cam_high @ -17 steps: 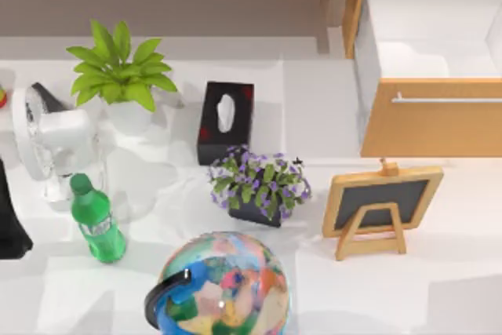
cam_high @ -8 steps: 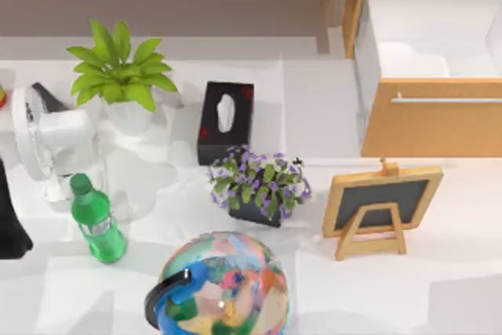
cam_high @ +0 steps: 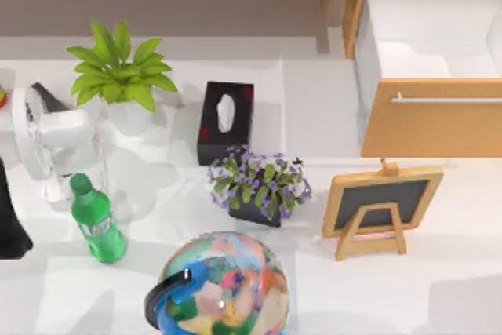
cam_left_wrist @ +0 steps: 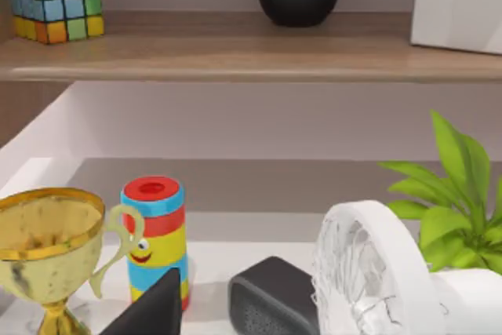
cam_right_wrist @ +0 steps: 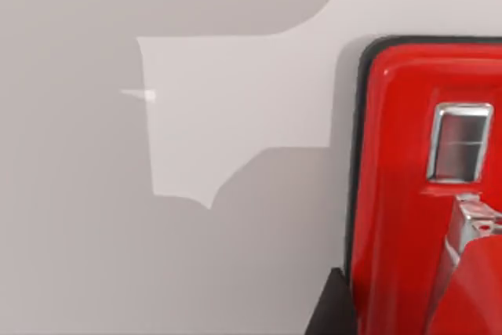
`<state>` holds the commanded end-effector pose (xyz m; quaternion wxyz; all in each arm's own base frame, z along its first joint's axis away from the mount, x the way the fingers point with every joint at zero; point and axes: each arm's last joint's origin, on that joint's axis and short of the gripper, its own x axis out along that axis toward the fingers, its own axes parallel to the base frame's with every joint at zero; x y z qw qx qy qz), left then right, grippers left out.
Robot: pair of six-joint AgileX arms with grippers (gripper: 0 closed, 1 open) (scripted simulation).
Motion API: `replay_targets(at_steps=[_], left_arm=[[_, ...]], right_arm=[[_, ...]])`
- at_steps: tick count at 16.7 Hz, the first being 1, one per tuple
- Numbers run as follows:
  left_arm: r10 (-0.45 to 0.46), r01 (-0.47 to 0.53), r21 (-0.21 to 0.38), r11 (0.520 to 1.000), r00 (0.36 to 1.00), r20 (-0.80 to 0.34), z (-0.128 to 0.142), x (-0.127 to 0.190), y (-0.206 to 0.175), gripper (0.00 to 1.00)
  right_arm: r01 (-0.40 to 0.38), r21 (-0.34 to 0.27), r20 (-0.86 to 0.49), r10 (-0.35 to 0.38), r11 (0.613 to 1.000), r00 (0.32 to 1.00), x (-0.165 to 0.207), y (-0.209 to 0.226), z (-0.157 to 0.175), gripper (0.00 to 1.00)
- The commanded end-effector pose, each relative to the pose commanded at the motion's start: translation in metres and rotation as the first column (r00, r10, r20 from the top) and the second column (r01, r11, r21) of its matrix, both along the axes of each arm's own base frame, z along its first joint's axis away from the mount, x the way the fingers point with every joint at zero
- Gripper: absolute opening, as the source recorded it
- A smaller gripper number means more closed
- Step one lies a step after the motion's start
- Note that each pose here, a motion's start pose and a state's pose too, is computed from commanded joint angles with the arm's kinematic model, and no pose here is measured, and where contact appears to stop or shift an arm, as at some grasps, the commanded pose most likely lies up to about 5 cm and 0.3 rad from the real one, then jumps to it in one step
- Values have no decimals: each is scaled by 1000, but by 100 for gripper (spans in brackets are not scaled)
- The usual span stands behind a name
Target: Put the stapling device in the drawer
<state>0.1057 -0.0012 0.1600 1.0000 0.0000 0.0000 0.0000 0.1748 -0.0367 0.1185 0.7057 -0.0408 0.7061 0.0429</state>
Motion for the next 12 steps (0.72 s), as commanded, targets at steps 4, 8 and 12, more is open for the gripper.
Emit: replay_targets(at_steps=[4,8,12], left_arm=[[0,0,0,1000,1000,0,0,0,0,100],[0,0,0,1000,1000,0,0,0,0,100],[0,0,0,1000,1000,0,0,0,0,100]], right_arm=[[1,-1,2,-1,1000,1000,0,0,0,0],[0,-2,5,0,1000,1000,1,0,13,0],[1,0,-2,-1,1000,1000,0,0,29,0]])
